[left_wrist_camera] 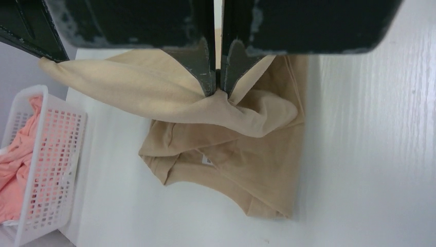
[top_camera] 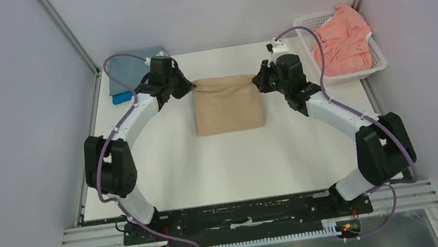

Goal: Fold and stack the t-shirts
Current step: Fold the long partially folded tshirt into a neat square

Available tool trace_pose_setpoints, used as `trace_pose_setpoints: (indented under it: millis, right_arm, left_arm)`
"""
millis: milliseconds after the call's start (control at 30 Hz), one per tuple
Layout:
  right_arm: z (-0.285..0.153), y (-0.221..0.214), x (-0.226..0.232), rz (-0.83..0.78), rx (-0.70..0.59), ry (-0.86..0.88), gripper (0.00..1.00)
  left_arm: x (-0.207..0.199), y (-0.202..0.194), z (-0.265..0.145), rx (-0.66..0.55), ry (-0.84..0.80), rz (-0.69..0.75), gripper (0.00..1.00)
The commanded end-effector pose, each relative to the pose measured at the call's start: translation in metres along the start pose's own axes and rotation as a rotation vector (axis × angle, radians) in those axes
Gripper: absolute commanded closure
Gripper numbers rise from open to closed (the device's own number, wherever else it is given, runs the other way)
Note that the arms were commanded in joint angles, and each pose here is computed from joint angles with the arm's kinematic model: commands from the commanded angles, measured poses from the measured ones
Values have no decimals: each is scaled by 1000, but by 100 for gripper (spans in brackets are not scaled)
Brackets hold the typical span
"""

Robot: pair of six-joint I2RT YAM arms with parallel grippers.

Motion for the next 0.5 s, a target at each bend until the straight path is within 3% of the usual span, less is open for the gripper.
trace_pose_setpoints:
  millis: [0,267,367,433,467]
  right_arm:
    - [30,32,-1,14,-71,68,100]
    - [110,0,-51,84,13,2,100]
    - [140,-12,-64,93,35,17,100]
    - [158,-21,-81,91,73,-44,96]
    - [164,-18,-84,84,73,-57,82]
  left_arm:
    - [8,29,24,-33,17,39,98]
    - [41,28,103,31,126,-37,94]
    - [51,23,128,59,141,-59,77]
    - [53,24,142,73,127,-57,60]
    - [54,25,147,79,120,-55,47]
Point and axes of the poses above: each gripper's point midway between its finger pads, its own z axis out along the fingers, its own x axis along the line the jaws close on, y = z × x, the point moved 2 cm from there along -z, back along the fingers, and after that the axes turned 8 degrees about z, right-handed, at the moved point
